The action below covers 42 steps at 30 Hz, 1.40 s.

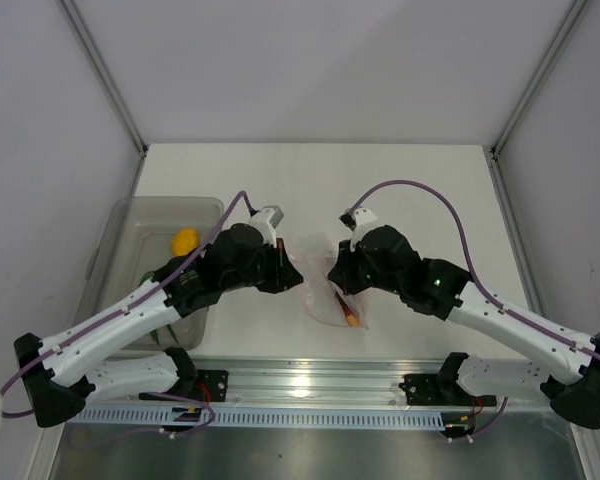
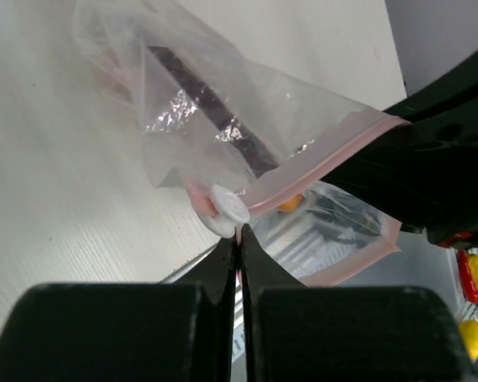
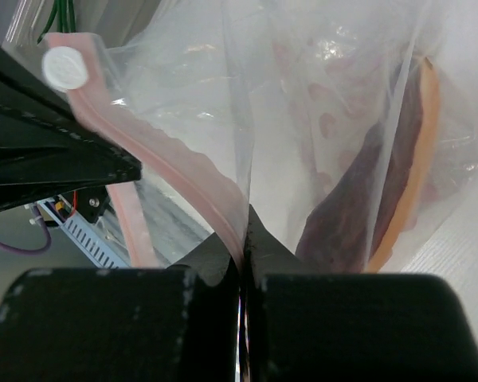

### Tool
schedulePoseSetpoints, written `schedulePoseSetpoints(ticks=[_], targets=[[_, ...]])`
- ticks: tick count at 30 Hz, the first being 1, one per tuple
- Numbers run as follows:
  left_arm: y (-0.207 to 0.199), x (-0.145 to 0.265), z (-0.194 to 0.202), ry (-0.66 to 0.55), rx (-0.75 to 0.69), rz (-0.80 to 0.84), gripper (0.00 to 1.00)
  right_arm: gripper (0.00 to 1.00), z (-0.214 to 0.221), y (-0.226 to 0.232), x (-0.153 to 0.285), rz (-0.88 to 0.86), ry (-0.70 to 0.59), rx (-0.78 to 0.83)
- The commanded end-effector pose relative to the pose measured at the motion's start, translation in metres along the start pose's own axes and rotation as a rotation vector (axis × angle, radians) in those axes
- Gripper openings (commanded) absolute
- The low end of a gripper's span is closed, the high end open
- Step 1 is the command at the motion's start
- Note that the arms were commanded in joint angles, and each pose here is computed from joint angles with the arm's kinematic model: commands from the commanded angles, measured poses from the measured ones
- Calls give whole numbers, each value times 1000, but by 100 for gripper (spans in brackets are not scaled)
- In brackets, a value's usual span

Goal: Place the food in the zip-top bag and seal the zipper
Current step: Adjust the zipper food storage bag at the center of the board.

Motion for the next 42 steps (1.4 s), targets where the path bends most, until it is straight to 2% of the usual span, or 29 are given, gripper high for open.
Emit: schedulePoseSetpoints(ticks=[1,10,13,15,16,18,19,22,26,29,34,42], targets=[[-9,22,-16,-69,16,37,1,0,-15,15,1,-47,-69,-16],[-9,59,-31,-181,12,4,1,0,-30,34,-2,-101,-84,-13],[-2,65,-28,-178,17,-31,1,0,-41,45,-2,-113,-96,8],[2,67,-27,-172,30,-54,12,0,-53,52,-1,-109,-121,31],[4,68,-26,-166,38,-67,25,0,-56,54,-1,-103,-127,41],[10,73,-22,-168,52,-104,39,0,-60,53,-5,-66,-131,69],[12,75,-20,-171,55,-114,54,0,-65,55,-3,-59,-140,75],[18,91,-16,-216,67,-132,68,0,-67,53,-6,-32,-141,92],[29,115,-11,-288,109,-196,77,0,-66,48,-7,-17,-141,81],[46,130,-5,-338,213,-340,84,0,-64,45,-6,-7,-138,76],[75,141,2,-342,336,-541,96,0,-61,39,1,11,-148,65],[116,135,0,-394,555,-749,100,0,-54,29,14,33,-150,54]])
Point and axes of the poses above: each gripper's point midway between its finger pads, its own x axis back along the fingers, its own y axis along the line the jaws close on, z = x × y, the point moved 9 cm from there along x, back along the fingers, and after that the axes turned 11 degrees about -x, right-handed, at the moved point
